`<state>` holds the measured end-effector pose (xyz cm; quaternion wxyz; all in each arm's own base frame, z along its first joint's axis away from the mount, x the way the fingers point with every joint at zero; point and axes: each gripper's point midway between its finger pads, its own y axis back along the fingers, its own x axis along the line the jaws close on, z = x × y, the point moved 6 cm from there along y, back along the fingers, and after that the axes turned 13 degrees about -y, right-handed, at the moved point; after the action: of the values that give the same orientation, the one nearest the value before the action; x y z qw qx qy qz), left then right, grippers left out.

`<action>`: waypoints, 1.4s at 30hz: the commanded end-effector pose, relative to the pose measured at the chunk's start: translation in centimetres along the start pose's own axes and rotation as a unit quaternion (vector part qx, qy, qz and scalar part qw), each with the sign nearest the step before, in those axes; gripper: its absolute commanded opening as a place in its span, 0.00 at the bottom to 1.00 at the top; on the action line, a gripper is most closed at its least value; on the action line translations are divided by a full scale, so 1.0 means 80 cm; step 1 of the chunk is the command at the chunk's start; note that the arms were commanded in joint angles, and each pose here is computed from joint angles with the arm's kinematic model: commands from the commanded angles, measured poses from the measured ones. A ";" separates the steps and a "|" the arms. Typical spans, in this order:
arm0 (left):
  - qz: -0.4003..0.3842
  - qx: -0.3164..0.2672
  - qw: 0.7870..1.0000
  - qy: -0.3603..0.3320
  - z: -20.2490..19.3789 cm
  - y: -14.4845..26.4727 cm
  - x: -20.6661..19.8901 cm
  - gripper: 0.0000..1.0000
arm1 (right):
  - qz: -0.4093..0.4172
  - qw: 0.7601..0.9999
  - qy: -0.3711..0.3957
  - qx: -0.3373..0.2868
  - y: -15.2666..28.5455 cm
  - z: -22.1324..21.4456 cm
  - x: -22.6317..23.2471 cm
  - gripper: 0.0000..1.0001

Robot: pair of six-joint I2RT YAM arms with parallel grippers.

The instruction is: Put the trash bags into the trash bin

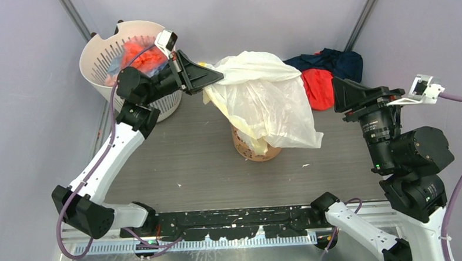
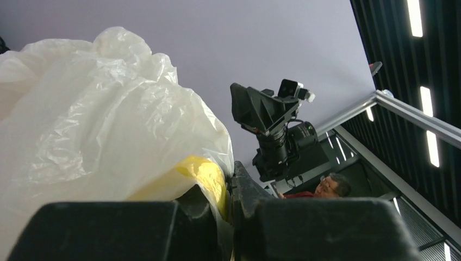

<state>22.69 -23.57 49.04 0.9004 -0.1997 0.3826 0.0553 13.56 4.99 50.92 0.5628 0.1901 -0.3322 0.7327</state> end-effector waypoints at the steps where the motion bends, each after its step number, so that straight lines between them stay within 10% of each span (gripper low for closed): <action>1: -0.039 0.042 0.998 -0.030 -0.016 0.017 -0.003 0.09 | -0.082 0.995 0.050 0.032 -0.009 -0.019 -0.031 0.44; 24: 0.224 0.125 0.966 -0.030 -0.141 0.130 0.076 0.04 | -0.161 0.976 0.093 0.115 -0.042 -0.069 -0.057 0.49; 42: 0.275 0.137 0.950 -0.043 -0.153 0.126 0.156 0.03 | 0.078 0.898 0.063 0.428 -0.015 -0.189 -0.019 0.34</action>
<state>19.62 -19.82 28.06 0.8620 0.0575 0.4347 0.2543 18.75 13.89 38.49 0.4731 0.3508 0.0241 0.8078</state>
